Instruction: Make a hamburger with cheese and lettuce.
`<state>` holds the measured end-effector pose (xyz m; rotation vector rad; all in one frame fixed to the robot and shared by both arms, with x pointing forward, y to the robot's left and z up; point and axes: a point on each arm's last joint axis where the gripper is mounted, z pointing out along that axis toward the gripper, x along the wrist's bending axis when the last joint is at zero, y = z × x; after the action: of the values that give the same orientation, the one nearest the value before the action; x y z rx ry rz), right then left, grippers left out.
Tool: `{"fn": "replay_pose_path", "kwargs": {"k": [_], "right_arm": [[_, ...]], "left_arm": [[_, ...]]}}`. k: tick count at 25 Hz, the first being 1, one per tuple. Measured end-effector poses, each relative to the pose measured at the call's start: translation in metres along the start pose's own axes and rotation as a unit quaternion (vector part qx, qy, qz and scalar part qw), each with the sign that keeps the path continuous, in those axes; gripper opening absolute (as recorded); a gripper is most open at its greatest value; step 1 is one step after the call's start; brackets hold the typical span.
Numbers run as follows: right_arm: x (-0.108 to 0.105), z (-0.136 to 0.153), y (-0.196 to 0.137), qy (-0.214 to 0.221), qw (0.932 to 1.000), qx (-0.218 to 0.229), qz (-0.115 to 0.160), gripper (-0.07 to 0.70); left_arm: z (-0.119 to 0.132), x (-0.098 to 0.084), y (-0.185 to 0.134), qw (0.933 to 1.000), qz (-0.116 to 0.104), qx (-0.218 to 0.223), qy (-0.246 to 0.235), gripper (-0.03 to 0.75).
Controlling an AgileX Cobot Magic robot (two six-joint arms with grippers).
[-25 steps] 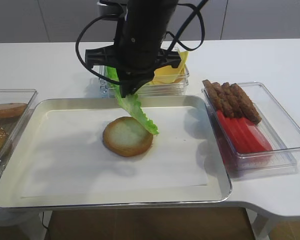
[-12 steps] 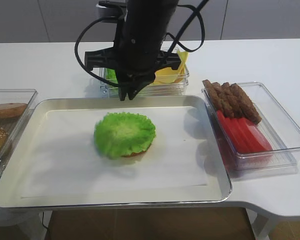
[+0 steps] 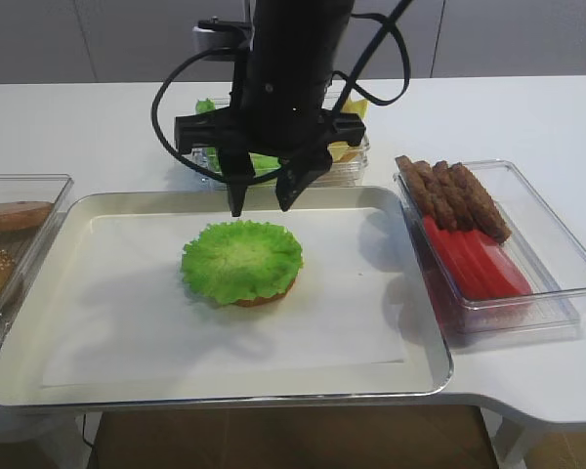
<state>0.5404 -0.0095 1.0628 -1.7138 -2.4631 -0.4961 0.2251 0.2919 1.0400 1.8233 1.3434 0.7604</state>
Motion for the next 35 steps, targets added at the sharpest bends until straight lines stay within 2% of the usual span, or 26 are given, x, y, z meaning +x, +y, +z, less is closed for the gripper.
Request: {"fn": "replay_pose_path", "kwargs": {"k": [4, 7, 14, 19, 29, 35], "right_arm": [[-0.001, 0.0, -0.003, -0.005, 0.9999, 0.015, -0.002, 0.511], [0.001, -0.005, 0.0, -0.001, 0.9997, 0.007, -0.023, 0.589], [0.005, -0.033, -0.001, 0.005, 0.9977, -0.029, -0.06, 0.579], [0.005, -0.068, -0.012, 0.005, 0.9945, -0.064, -0.083, 0.558], [-0.012, -0.132, -0.077, 0.005, 0.9892, -0.102, -0.105, 0.554], [-0.031, -0.171, -0.129, -0.001, 0.9827, -0.145, -0.115, 0.554]], "left_arm": [[0.0, 0.0, 0.0, 1.0, 0.0, 0.0, 0.0, 0.403], [0.0, 0.0, 0.0, 1.0, 0.0, 0.0, 0.0, 0.403], [0.0, 0.0, 0.0, 1.0, 0.0, 0.0, 0.0, 0.403], [0.0, 0.0, 0.0, 1.0, 0.0, 0.0, 0.0, 0.403], [0.0, 0.0, 0.0, 1.0, 0.0, 0.0, 0.0, 0.403], [0.0, -0.001, 0.0, 1.0, -0.002, -0.001, -0.004, 0.403]]}}
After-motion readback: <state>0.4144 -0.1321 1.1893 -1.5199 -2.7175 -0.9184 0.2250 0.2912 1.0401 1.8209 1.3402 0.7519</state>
